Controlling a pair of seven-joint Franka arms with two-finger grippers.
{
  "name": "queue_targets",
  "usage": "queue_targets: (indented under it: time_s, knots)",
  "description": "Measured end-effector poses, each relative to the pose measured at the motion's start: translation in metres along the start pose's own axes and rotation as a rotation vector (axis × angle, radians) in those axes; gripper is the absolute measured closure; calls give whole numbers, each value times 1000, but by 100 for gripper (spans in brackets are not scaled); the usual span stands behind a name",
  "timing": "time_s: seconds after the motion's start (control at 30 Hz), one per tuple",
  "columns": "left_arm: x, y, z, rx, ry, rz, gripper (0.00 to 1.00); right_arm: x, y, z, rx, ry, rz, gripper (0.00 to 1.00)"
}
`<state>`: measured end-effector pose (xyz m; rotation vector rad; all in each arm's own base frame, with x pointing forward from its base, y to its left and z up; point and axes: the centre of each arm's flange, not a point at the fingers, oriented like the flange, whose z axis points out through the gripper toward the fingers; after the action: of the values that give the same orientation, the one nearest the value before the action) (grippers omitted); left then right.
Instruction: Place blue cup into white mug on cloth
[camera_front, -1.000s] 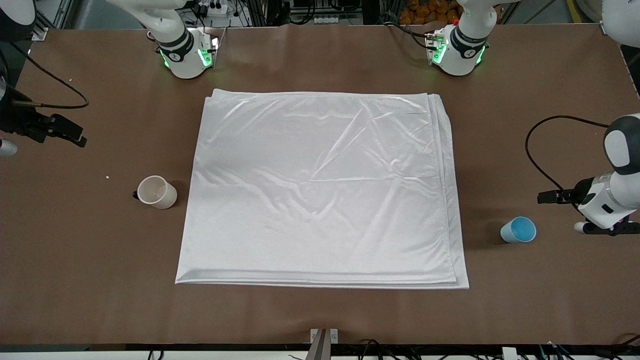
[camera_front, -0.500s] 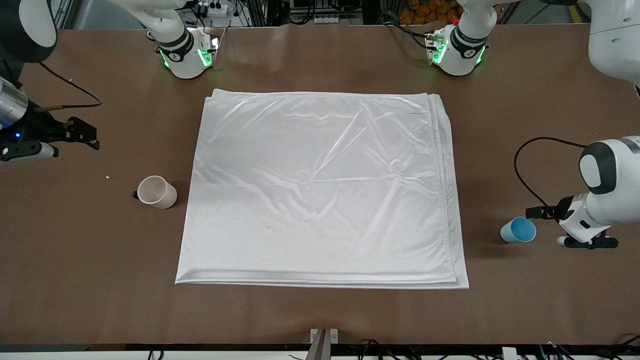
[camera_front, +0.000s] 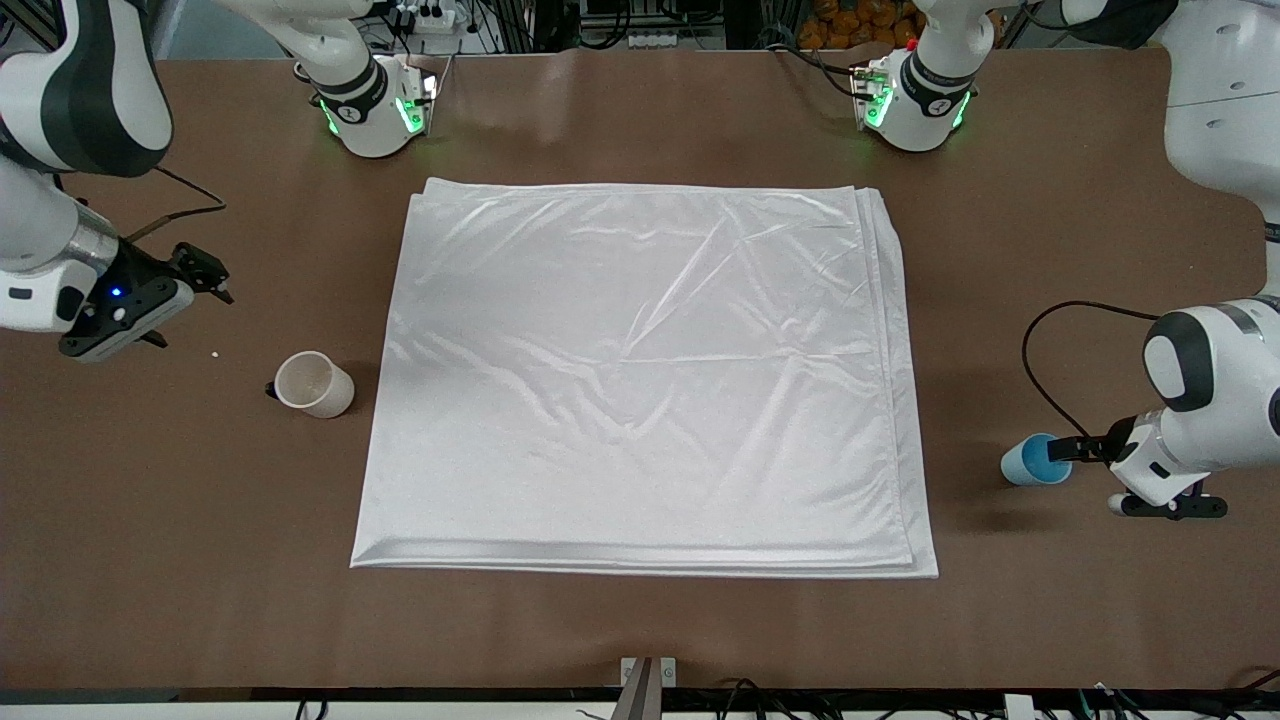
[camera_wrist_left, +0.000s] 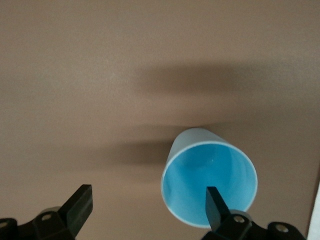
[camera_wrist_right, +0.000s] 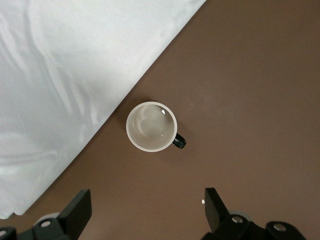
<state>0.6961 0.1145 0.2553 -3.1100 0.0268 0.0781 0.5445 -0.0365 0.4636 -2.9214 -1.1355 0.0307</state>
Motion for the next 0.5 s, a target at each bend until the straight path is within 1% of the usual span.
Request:
queue_targets:
  time_s: [0.17,0.3,0.33,0.47,0.5]
  knots:
    - [2,0,9,0,4,1,0,5,6,25,6,-5,-150,0]
    - [3,1,14,1,9,2,0,10,14,46,-10,-17,-258,0]
    - [3,2,16,1,9,3,7,12,16,52,-15,-20,-284,0]
    - [4,5,21,-1,9,0,26,17,24,73,-23,-24,-374,0]
    - [4,6,22,-1,8,-3,29,17,26,79,-24,-24,-394,0]
